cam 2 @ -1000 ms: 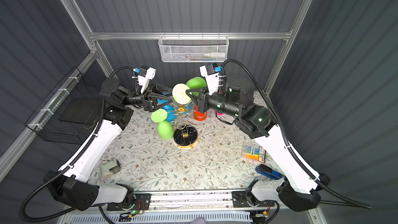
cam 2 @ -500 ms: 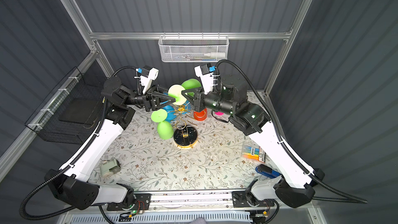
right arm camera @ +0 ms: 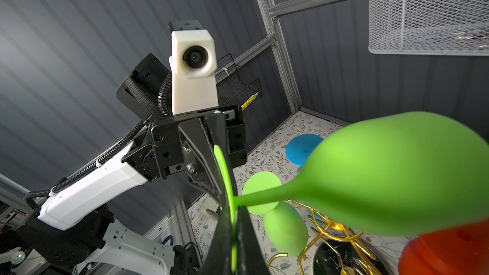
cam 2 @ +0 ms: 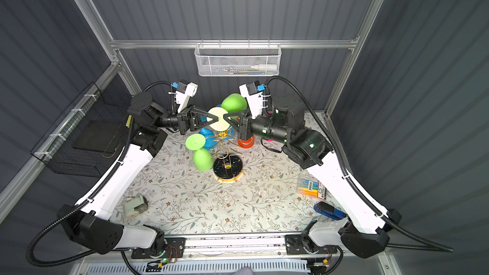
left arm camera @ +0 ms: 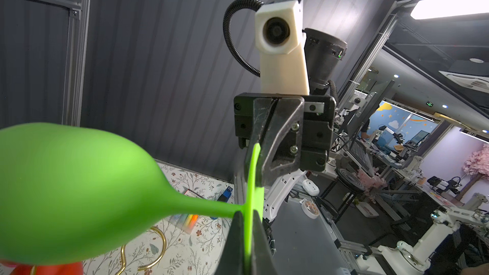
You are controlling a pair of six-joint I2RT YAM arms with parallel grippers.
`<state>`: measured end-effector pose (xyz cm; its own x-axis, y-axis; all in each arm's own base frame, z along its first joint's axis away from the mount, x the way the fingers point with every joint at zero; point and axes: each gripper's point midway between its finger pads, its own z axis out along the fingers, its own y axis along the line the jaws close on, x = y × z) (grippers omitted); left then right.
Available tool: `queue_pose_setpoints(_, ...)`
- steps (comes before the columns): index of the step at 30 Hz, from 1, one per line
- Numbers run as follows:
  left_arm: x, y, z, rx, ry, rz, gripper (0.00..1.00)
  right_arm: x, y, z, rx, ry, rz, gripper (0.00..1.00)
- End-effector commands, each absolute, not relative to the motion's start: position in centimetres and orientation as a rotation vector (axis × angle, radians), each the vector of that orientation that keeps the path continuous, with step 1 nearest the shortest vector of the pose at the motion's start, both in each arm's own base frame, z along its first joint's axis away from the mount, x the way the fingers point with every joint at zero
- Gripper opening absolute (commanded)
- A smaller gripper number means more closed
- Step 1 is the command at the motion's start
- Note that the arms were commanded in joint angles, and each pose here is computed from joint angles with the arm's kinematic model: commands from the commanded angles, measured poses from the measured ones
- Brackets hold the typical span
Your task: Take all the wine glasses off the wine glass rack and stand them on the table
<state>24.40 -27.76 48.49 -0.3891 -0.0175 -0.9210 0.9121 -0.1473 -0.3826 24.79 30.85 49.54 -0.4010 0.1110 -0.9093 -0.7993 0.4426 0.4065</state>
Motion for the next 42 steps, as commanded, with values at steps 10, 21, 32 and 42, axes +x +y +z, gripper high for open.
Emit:
queue_pose_setpoints(10, 24.7, -27.8, 51.6, 1.038, 1.428, -1.675, 0.00, 23.8, 22.4, 49.3, -0.491, 1.590, 0.792, 0.73)
queue_pose_setpoints(21, 25.0, -27.9, 53.3, 0.947, 1.526, -1.793, 0.00, 24.1, 19.5, 48.3, -0.607, 1.232, 0.367, 0.88)
queue_pose_setpoints(32, 25.0, -28.1, 53.7, 0.892, 1.620, -1.898, 0.00, 27.4, 23.7, 47.1, -0.764, 1.166, 0.278, 0.96)
queue_pose_setpoints(42, 24.6, -27.9, 53.9, 0.892, 1.625, -1.908, 0.00, 30.6, 25.5, 47.0, -0.761, 1.164, 0.382, 0.99)
